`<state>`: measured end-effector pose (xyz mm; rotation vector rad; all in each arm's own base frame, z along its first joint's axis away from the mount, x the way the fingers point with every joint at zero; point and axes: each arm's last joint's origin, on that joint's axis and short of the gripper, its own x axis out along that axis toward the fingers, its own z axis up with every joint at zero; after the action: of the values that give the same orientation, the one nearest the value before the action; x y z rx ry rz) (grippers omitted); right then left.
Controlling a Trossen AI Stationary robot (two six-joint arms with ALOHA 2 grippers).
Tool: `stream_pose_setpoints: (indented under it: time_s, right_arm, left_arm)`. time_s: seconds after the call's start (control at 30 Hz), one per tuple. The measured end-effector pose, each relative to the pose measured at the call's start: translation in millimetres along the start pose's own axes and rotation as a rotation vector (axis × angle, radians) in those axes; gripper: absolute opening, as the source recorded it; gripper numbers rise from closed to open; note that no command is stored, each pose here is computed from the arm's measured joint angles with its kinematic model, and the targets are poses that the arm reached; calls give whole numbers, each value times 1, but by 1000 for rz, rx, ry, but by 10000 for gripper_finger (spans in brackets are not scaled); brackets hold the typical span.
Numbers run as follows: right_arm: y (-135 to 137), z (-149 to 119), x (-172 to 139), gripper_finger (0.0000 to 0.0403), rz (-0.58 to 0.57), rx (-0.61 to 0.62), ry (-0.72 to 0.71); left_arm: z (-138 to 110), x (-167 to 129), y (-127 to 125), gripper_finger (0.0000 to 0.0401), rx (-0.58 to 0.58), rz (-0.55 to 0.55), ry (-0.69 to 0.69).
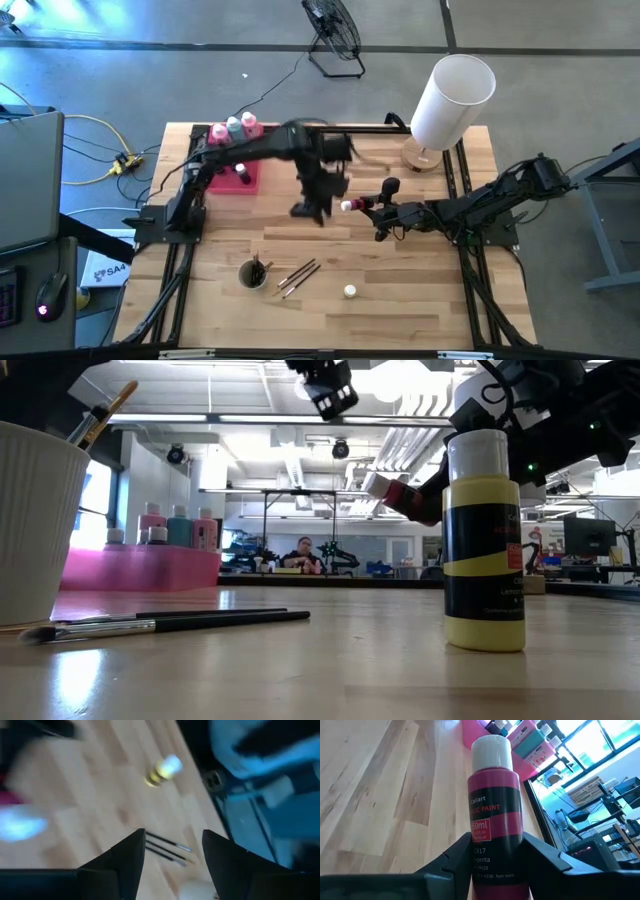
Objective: Pick & Place Paint Supplies
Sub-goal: Put the small pink paint bottle into the pink bin
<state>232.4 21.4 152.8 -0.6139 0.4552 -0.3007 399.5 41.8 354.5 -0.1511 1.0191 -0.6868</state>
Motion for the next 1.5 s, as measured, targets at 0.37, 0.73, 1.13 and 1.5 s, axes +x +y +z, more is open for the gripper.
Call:
stream_pose_setpoints:
  time_s: [0.37,0.73,1.13,1.5]
  right_arm:
    - [0,0,0,143,8,0,-4]
    - [0,0,0,143,15,0,-8]
    - [1,0,0,143,31,36,-16]
    - [0,2,0,143,33,59,-33]
  left_arm:
    - [-16,86,-8,193,-155,208,249]
    - [-31,77,1,193,-374,611,406]
    - [-31,75,12,193,-392,768,353]
    - [-99,55,0,193,-227,673,-225]
